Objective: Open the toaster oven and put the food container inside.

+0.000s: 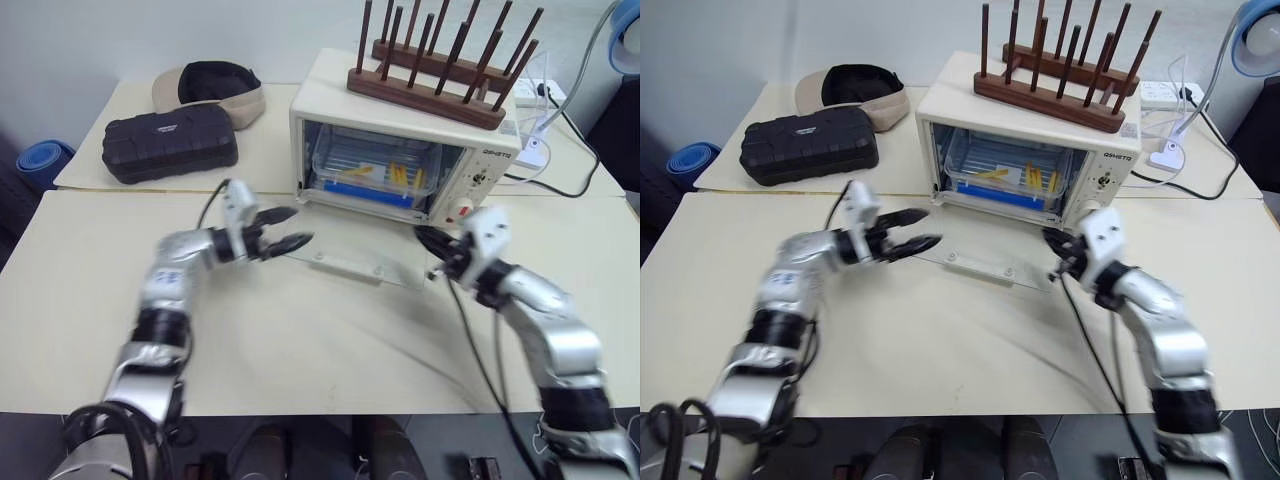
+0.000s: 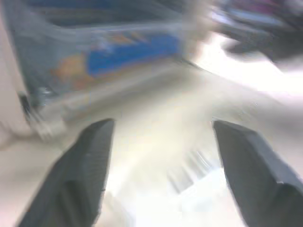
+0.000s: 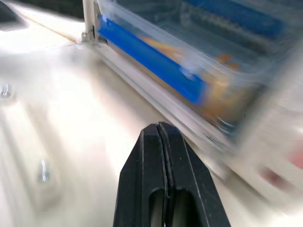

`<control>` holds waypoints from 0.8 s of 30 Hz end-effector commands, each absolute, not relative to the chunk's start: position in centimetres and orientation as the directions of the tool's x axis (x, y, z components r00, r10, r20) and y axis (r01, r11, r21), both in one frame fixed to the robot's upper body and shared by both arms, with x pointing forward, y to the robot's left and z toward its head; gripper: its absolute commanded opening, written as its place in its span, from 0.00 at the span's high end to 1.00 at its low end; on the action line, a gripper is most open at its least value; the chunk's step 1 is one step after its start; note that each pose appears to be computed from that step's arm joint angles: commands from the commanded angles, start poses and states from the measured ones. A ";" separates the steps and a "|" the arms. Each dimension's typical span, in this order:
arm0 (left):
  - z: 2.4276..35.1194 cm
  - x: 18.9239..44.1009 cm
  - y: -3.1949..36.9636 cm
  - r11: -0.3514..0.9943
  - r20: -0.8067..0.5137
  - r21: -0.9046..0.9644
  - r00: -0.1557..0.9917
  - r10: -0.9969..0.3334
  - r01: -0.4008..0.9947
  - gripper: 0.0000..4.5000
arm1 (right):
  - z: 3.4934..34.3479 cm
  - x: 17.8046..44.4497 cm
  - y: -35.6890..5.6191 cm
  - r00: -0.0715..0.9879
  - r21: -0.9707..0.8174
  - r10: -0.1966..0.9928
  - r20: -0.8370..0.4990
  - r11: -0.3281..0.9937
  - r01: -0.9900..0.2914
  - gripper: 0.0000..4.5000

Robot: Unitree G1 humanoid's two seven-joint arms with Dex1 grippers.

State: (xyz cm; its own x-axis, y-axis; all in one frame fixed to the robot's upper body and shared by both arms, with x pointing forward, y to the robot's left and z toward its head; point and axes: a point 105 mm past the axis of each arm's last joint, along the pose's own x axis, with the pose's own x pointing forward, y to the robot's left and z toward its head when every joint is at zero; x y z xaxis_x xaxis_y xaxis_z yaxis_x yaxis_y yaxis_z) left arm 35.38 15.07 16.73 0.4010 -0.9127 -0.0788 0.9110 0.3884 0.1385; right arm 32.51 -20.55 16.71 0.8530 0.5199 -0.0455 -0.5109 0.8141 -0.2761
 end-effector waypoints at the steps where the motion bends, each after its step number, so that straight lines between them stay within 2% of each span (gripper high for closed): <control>1: 18.5 32.2 16.1 0.230 -0.052 0.196 0.244 -0.968 0.953 0.00 | 15.5 31.8 -24.2 0.868 -0.350 0.478 -0.133 0.797 -0.493 1.00; 4: 18.3 30.3 16.5 0.152 -0.082 0.174 0.168 -0.982 0.973 0.00 | 12.4 31.6 -24.9 0.828 -0.339 0.500 -0.253 0.756 -0.560 1.00; 9: 19.0 30.3 16.2 0.192 -0.035 0.187 0.202 -0.979 0.963 0.00 | 11.0 32.6 -21.4 0.765 -0.290 0.621 -0.171 0.710 -0.641 1.00; 11: 20.0 30.9 16.3 0.250 0.037 0.205 0.248 -0.968 0.946 0.00 | 11.2 32.9 -20.4 0.754 -0.273 0.643 -0.135 0.707 -0.652 1.00; 15: 20.7 31.1 16.7 0.304 0.089 0.163 0.293 -0.952 0.939 0.00 | 13.9 33.4 -18.9 0.727 -0.257 0.685 0.038 0.710 -0.656 1.00; 22: 21.1 32.4 18.7 0.467 0.139 0.210 0.446 -0.884 0.859 0.00 | 20.6 33.1 -19.3 0.652 -0.193 0.641 0.405 0.757 -0.624 1.00; 24: 20.8 32.2 19.1 0.475 0.118 0.238 0.461 -0.880 0.847 0.00 | 22.0 32.7 -19.4 0.621 -0.183 0.642 0.450 0.747 -0.639 1.00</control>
State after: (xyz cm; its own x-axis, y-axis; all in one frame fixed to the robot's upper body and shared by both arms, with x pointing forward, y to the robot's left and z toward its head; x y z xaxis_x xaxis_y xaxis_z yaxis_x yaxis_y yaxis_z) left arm 32.43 18.34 20.57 0.4387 -0.8908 0.1189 0.8686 0.4542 0.1980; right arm 33.54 -18.96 19.66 0.6641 0.6491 0.3710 -0.6405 0.7499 -0.1655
